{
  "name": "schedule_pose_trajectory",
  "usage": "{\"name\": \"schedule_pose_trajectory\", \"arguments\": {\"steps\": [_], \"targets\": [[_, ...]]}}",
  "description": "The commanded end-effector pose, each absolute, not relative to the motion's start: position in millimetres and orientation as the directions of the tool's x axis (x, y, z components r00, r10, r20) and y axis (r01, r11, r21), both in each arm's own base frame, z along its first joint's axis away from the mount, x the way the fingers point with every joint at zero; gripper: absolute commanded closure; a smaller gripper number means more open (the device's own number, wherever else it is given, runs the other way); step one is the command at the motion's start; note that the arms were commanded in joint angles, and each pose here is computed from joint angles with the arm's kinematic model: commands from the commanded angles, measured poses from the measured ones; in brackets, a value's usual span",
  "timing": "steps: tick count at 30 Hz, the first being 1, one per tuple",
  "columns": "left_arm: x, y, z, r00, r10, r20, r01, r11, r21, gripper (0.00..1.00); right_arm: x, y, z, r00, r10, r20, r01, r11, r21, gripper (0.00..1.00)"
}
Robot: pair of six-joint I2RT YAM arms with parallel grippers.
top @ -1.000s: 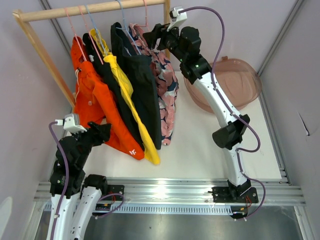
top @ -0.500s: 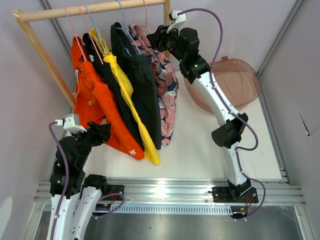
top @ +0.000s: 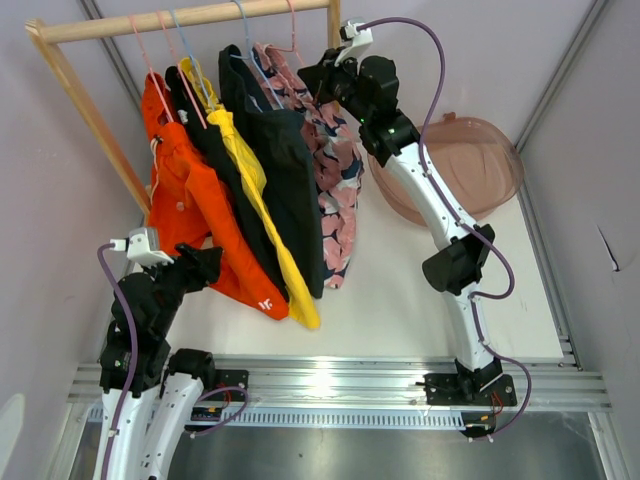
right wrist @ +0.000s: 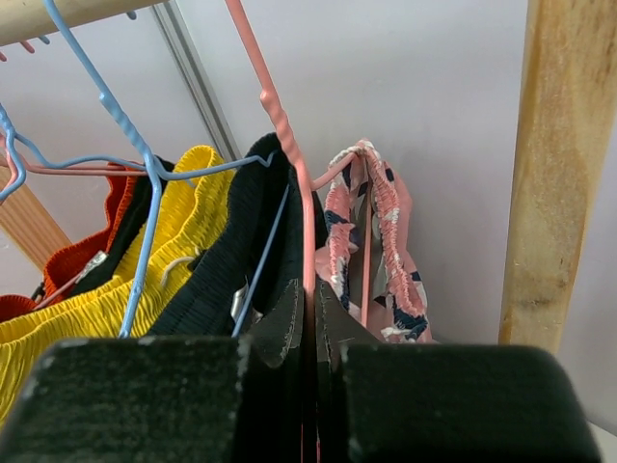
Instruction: Remove the shorts from the hanger
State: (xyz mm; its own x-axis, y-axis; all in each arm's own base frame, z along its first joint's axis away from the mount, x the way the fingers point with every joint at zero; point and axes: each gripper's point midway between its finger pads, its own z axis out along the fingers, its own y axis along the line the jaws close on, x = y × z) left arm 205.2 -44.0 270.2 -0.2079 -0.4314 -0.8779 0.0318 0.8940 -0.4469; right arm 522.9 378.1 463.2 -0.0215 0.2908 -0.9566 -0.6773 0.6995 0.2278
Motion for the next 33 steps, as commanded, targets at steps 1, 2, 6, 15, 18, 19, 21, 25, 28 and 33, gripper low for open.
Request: {"name": "schedule_pose_trajectory", "arguments": {"steps": [1, 2, 6, 15, 18, 19, 21, 25, 28, 33], "targets": [[207.0, -43.6, 275.3, -0.188, -0.425, -0.886, 0.044, 0.897, -0.44, 0.28, 515.7, 375.4, 483.0, 0.016, 0.306, -0.952, -0.698, 0.685, 0.208, 1.0], [207.3, -43.3, 275.0, -0.188, -0.425, -0.885, 0.042, 0.897, -0.44, 0.28, 513.1, 373.9, 486.4, 0.019, 0.306, -0.952, -0.7, 0.684, 0.206, 1.0], [207.7, -43.6, 276.4, -0.189, -0.42, -0.888, 0.045, 0.899, -0.435, 0.28, 506.4, 372.7, 482.5, 0.009, 0.286, -0.958, -0.705, 0.681, 0.196, 0.43], [210.2, -43.0, 329.5, -0.128, -0.384, -0.914, 0.086, 0.914, -0.396, 0.28, 470.0, 318.9, 515.0, 0.104, 0.269, -0.958, -0.638, 0.757, 0.143, 0.01], [214.2, -43.1, 380.1, -0.072, -0.369, -0.927, 0.114, 0.92, -0.375, 0.26, 465.4, 300.9, 510.6, 0.1, 0.261, -0.96, -0.613, 0.776, 0.147, 0.01], [205.9, -42.9, 419.6, -0.011, -0.36, -0.933, 0.146, 0.922, -0.358, 0.26, 454.1, 288.0, 526.9, 0.127, 0.281, -0.951, -0.6, 0.785, 0.152, 0.01], [214.8, -48.8, 435.1, -0.024, -0.347, -0.938, 0.173, 0.922, -0.346, 0.26, 451.9, 272.5, 519.5, 0.118, 0.304, -0.945, -0.564, 0.804, 0.188, 0.01], [234.4, -73.5, 499.6, 0.017, -0.348, -0.937, 0.318, 0.891, -0.325, 0.23, 422.8, 231.6, 532.2, 0.21, 0.374, -0.904, -0.527, 0.822, 0.217, 0.01], [257.1, -94.4, 532.4, 0.041, -0.365, -0.93, 0.395, 0.861, -0.321, 0.2, 401.8, 189.6, 530.4, 0.231, 0.435, -0.871, -0.442, 0.844, 0.304, 0.01], [332.3, -151.8, 541.1, -0.027, -0.343, -0.939, 0.463, 0.828, -0.316, 0.17, 361.8, 157.1, 501.7, 0.182, 0.474, -0.862, -0.385, 0.841, 0.381, 0.01]]}}
